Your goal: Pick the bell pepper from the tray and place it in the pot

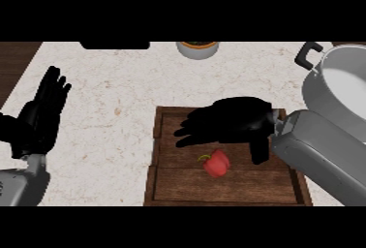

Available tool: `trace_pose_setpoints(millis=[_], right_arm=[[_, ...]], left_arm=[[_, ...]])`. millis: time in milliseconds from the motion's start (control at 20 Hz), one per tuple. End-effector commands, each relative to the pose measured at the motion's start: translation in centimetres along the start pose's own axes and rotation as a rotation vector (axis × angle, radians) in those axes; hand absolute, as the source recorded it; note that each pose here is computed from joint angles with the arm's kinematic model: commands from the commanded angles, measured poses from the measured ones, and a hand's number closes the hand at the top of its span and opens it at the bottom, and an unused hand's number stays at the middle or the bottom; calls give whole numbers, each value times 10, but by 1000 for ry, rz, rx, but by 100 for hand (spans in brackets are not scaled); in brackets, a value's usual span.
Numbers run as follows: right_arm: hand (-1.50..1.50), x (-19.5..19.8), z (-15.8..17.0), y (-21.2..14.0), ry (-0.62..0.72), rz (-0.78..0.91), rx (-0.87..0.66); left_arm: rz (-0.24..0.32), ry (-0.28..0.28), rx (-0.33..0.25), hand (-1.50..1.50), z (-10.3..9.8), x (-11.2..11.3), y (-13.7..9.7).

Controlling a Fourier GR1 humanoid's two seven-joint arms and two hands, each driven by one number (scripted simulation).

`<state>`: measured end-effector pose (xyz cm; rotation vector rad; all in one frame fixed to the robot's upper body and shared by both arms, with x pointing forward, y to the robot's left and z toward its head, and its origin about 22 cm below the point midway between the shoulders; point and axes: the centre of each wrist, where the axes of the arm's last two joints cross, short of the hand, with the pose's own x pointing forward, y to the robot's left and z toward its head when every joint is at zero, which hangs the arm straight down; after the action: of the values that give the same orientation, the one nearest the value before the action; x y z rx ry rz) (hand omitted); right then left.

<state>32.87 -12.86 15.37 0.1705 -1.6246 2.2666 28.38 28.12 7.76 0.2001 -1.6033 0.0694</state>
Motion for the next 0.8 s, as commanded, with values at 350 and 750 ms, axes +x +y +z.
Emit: trace_pose_setpoints(millis=[350, 750], right_arm=[[-150, 40, -27, 25, 93, 26, 120], [-150, 30, -24, 54, 191, 91, 144]], left_arm=[[1, -6, -2, 0, 14, -13, 0], [11, -8, -8, 0, -3, -16, -19]])
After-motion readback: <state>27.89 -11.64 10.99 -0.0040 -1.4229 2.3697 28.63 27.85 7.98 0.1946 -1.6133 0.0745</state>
